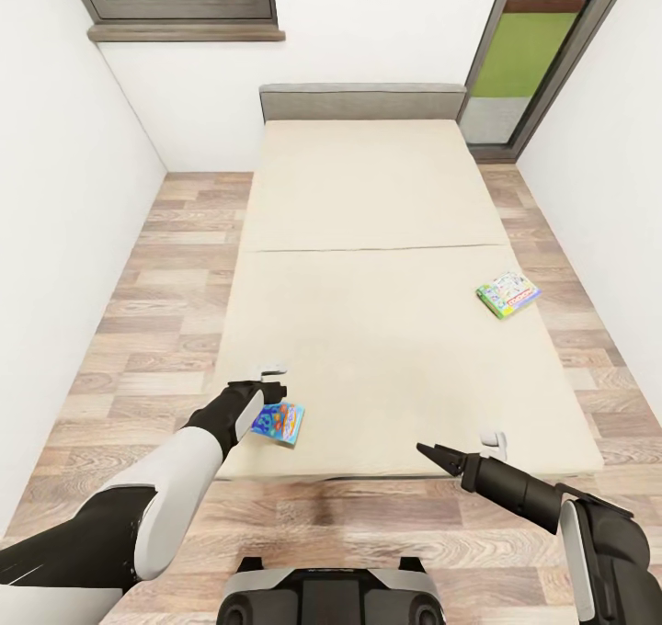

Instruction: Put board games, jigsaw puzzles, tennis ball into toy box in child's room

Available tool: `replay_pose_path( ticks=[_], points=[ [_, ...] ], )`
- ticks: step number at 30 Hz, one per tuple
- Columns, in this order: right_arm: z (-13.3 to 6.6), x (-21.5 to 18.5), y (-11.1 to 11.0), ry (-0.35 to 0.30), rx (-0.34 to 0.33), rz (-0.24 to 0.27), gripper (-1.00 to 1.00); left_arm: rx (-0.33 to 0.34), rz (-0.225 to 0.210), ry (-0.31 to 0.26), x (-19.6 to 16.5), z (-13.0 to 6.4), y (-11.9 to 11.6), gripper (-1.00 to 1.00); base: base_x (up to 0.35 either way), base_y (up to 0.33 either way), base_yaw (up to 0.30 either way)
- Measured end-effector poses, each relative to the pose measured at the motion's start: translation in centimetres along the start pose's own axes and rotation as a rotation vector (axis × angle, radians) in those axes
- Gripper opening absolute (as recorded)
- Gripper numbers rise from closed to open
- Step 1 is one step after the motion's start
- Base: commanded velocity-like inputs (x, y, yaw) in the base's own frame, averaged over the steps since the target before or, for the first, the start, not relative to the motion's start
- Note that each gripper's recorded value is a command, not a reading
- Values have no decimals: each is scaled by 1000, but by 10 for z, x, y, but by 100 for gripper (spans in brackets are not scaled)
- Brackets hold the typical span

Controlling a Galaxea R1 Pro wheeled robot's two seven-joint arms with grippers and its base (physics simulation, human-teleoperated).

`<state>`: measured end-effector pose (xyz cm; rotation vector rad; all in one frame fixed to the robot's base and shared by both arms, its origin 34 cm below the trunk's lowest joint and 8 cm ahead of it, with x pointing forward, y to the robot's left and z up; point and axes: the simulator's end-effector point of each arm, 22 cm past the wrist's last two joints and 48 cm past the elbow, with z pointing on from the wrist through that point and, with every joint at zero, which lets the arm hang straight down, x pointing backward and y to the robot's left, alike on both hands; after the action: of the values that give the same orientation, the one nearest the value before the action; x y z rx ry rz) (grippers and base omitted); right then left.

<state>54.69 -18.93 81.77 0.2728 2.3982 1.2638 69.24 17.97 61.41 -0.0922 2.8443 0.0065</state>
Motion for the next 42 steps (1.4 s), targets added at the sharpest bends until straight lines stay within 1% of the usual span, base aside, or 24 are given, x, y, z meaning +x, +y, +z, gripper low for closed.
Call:
replay_pose_path(
  ticks=[18,24,33,42],
  points=[
    [1,-1,3,-5,-10,2,100,-4,2,-3,-1,0,3,100,0,0,0],
    [1,-1,3,-5,-11,2,100,-3,-3,-44,-10,0,4,100,0,0,0],
    [3,0,5,-5,-14,3,100,-3,-5,-56,-12,0,3,100,49,-31,0],
    [4,1,4,-2,-14,6,100,-3,-5,-53,-10,2,3,100,76,-59,0]
  ],
)
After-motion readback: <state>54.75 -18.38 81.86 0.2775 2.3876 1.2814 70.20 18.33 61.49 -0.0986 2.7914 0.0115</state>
